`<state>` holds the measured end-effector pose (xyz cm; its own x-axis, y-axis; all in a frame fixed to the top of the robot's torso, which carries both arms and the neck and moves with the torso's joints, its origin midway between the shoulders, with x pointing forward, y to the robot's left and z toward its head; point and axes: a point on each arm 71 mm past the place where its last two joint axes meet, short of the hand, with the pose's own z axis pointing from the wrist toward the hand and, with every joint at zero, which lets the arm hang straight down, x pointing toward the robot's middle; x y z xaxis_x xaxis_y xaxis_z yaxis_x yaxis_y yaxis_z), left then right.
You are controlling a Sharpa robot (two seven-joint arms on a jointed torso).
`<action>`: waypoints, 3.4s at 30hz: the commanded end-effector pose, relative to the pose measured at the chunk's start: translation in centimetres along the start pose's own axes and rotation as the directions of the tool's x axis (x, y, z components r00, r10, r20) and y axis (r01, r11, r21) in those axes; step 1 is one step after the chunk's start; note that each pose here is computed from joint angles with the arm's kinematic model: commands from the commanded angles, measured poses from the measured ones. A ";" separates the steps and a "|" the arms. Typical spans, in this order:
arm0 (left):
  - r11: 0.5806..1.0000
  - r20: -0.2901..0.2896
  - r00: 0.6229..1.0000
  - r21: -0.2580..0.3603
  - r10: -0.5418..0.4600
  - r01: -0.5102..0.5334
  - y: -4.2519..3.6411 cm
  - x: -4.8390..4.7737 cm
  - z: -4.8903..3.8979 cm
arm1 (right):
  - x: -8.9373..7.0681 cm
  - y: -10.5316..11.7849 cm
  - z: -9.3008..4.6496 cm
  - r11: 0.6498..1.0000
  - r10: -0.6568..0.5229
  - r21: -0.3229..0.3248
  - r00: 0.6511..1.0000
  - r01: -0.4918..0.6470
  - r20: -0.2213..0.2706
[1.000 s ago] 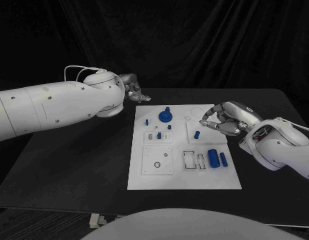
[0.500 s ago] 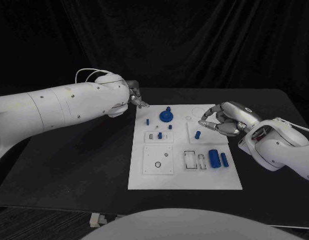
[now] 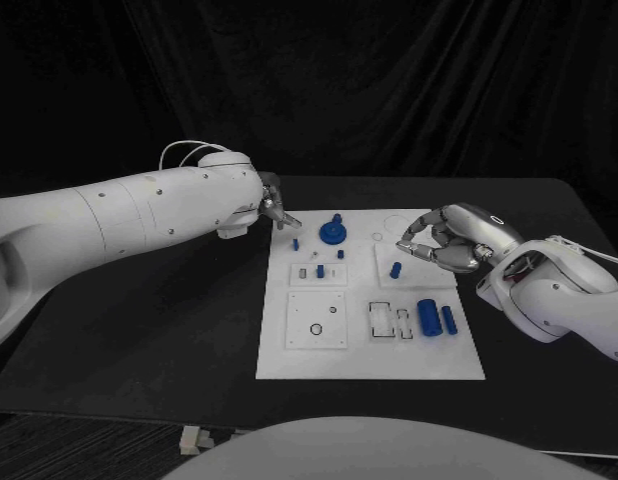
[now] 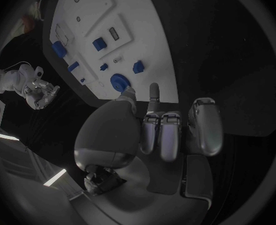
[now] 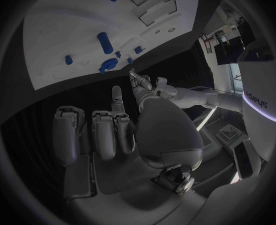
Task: Assemble the parts on the task board
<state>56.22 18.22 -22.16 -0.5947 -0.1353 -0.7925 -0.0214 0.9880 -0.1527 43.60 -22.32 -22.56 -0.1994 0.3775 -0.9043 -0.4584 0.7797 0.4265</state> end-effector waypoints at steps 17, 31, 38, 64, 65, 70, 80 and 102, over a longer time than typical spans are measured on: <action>1.000 -0.096 0.995 -0.004 0.027 -0.028 -0.83 1.41 0.51 | 0.2 0.0 0.0 1.000 -0.005 -0.002 1.000 0.005 -0.007; 1.000 -0.095 0.995 0.009 0.028 -0.028 -1.63 1.81 0.61 | 0.1 -0.1 0.0 1.000 -0.006 0.003 1.000 0.006 -0.007; 1.000 -0.096 0.995 0.008 0.018 -0.017 -1.76 1.88 0.73 | 0.1 -0.2 0.0 1.000 -0.006 0.005 1.000 0.006 -0.008; 0.999 -0.119 0.993 -0.046 0.019 -0.025 -1.79 2.80 1.13 | 0.1 -0.3 -0.1 1.000 -0.006 0.009 1.000 0.007 -0.008; 0.999 -0.119 0.993 -0.047 0.019 -0.025 -1.80 2.80 1.14 | 0.1 -0.2 -0.1 1.000 -0.006 0.009 1.000 0.006 -0.009; 0.999 -0.118 0.993 -0.049 0.019 -0.025 -1.83 2.81 1.16 | 0.1 -0.3 -0.1 1.000 -0.006 0.010 1.000 0.007 -0.010; 0.999 -0.104 0.995 -0.036 0.011 -0.014 -1.97 2.76 1.14 | 0.1 -0.3 -0.1 1.000 -0.006 0.012 1.000 0.007 -0.011; 0.999 -0.095 0.995 -0.038 0.005 -0.009 -1.98 2.77 1.07 | 0.3 -0.4 -0.1 1.000 -0.006 0.019 1.000 0.006 -0.017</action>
<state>55.52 15.99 -24.65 -0.6704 -0.1118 -0.7336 -0.0465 0.9930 -0.1089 43.68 -22.50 -22.84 -0.2079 0.3702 -0.9054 -0.4507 0.7852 0.4246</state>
